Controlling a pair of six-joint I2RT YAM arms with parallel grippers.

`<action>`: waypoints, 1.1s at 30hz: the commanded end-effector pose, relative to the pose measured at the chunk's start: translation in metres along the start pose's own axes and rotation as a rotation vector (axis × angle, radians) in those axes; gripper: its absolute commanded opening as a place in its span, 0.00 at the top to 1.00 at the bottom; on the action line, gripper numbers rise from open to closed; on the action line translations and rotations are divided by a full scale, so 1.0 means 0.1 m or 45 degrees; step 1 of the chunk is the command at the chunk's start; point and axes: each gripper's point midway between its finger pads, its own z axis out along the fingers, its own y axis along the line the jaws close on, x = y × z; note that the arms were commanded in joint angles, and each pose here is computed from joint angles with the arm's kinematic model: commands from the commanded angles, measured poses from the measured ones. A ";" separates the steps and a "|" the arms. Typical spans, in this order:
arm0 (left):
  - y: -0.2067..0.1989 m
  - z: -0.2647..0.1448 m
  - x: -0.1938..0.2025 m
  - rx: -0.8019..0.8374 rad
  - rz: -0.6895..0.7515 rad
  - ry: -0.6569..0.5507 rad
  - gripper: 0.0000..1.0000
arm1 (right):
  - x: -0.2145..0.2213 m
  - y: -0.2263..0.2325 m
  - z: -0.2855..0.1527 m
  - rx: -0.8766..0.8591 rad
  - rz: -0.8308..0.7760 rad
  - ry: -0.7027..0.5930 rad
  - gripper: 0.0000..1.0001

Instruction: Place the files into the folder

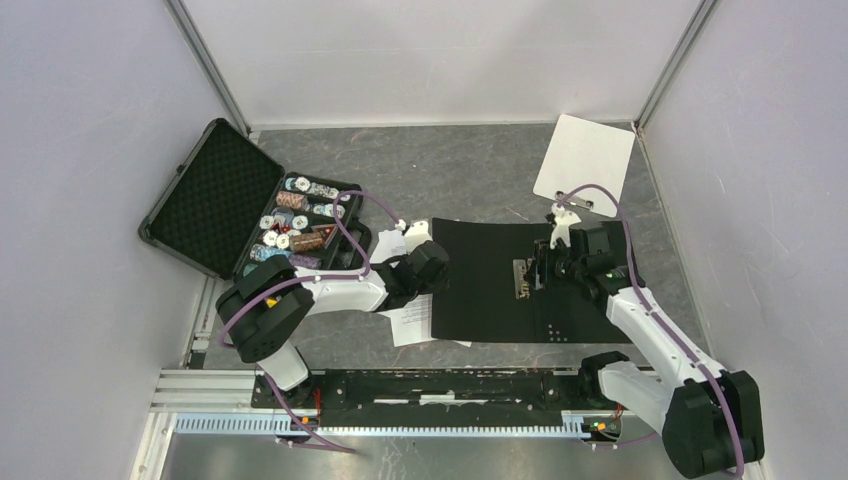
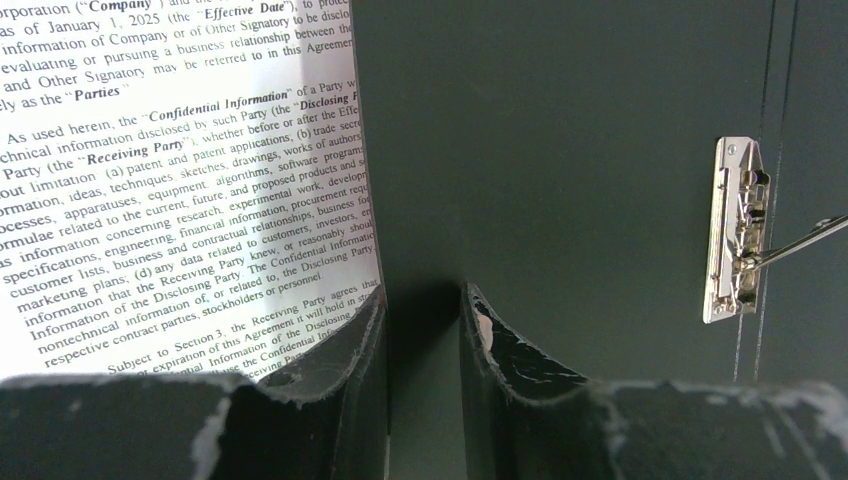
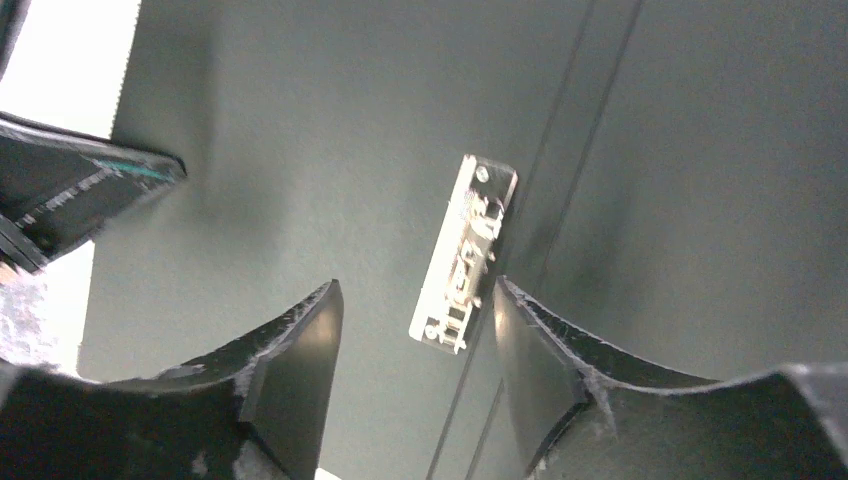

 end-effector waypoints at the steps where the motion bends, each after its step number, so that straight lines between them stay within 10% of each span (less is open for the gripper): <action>1: 0.28 0.05 0.08 -0.122 0.068 0.001 0.98 | -0.56 0.13 0.07 -0.126 -0.076 -0.215 0.32; 18: 0.31 0.12 0.02 -0.126 0.039 0.006 0.98 | -0.25 0.27 0.37 -0.648 0.033 -0.124 0.27; 33: 0.33 0.11 0.01 -0.149 0.052 0.016 0.98 | 0.15 0.38 0.11 -0.602 0.054 -0.030 0.26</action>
